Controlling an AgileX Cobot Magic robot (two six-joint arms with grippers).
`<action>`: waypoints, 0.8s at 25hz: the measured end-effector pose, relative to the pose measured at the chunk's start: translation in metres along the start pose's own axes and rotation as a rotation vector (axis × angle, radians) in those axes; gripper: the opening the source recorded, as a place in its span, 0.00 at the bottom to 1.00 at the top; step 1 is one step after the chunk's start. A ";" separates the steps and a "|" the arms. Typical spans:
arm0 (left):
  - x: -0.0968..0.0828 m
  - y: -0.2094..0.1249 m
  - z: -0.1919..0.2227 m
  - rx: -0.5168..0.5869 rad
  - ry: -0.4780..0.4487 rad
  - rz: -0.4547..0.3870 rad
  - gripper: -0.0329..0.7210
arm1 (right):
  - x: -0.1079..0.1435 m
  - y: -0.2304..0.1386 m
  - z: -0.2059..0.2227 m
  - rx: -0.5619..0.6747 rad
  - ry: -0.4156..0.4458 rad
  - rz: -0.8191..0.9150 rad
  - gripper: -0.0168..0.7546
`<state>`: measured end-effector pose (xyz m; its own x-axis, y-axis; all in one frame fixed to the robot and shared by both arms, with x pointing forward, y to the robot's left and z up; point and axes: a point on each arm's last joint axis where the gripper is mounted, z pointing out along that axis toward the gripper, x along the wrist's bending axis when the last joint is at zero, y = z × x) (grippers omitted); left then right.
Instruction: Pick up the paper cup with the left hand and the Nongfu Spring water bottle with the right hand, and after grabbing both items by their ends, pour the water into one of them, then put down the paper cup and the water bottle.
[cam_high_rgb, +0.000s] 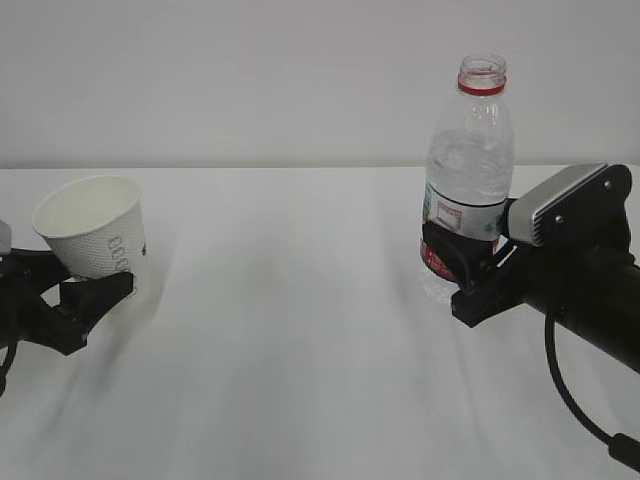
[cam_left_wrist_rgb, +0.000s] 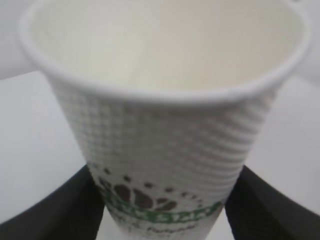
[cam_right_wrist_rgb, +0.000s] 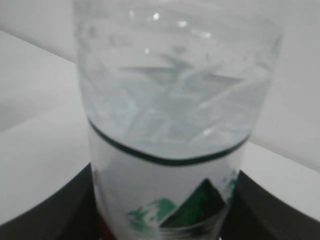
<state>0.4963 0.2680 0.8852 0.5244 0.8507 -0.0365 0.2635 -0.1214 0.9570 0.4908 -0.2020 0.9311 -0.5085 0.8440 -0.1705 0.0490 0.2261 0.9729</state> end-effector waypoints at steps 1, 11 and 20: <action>-0.002 0.001 0.000 -0.001 -0.018 0.000 0.73 | 0.000 0.000 0.000 0.000 0.000 0.000 0.61; -0.020 0.001 0.002 0.020 -0.163 -0.004 0.73 | 0.000 -0.001 0.000 0.006 0.001 0.000 0.61; -0.064 0.002 0.013 0.034 -0.347 0.054 0.73 | 0.001 -0.003 -0.002 0.016 0.003 0.002 0.61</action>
<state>0.4738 0.2066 0.8859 0.7808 0.6187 -0.0871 0.2513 -0.1833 0.9504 0.4885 -0.2028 0.9286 -0.5106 0.8432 -0.1681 0.0638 0.2321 0.9706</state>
